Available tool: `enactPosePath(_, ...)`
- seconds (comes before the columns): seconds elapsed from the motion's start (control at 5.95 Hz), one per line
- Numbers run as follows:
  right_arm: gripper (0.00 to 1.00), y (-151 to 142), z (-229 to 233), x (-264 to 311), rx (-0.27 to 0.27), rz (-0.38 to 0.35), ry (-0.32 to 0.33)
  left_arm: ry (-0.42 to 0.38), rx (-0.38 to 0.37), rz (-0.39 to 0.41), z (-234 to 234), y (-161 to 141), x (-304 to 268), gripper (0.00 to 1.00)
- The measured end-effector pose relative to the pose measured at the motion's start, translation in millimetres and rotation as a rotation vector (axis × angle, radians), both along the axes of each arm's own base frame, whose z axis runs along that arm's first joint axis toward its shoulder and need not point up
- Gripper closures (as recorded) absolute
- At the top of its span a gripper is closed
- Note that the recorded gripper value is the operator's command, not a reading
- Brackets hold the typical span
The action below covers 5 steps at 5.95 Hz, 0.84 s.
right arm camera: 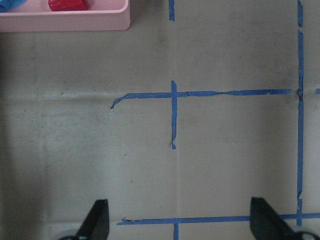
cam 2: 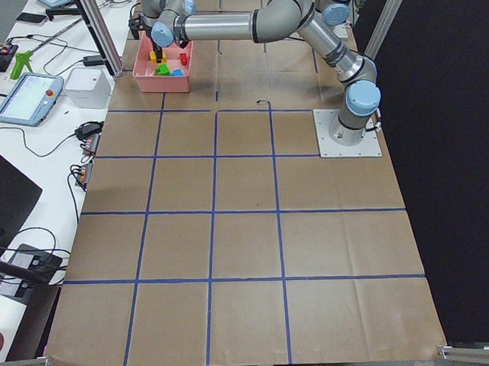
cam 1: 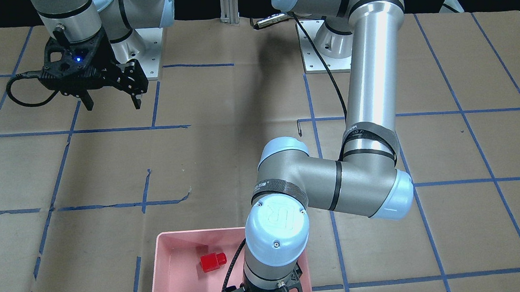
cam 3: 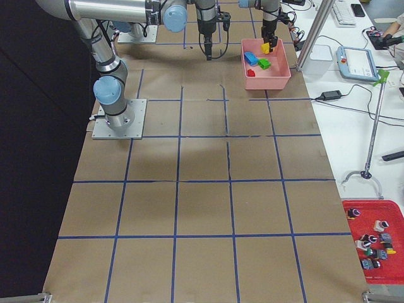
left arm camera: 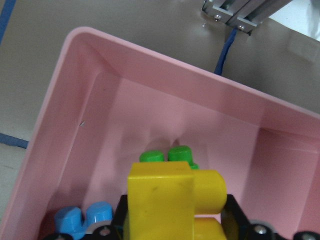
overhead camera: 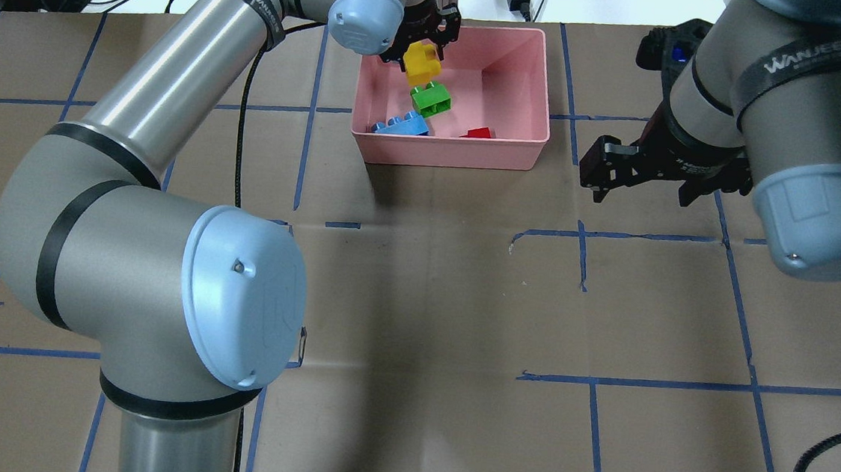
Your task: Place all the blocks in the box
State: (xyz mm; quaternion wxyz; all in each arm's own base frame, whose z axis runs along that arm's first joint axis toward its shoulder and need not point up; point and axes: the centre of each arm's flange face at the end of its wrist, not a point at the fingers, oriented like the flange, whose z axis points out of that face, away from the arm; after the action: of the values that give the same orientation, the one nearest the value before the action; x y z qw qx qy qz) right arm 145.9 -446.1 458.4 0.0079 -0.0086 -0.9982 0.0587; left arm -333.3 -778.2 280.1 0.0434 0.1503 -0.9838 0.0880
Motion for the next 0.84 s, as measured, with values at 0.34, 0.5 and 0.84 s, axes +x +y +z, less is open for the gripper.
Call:
enactPosePath(0.34, 0.0, -5, 17, 0, -0.018, 0.002, 0.0, -0.031, 0.004, -0.084, 44, 14, 12, 0.01)
enactPosePath(0.5, 0.0, -5, 17, 0, -0.015, 0.001, 0.0, -0.056, 0.047, -0.143, 85, 32, 38, 0.01)
enactPosePath(0.84, 0.0, -7, 11, 0, -0.002, -0.003, 0.003, -0.09, 0.132, -0.282, 159, 90, 133, 0.01)
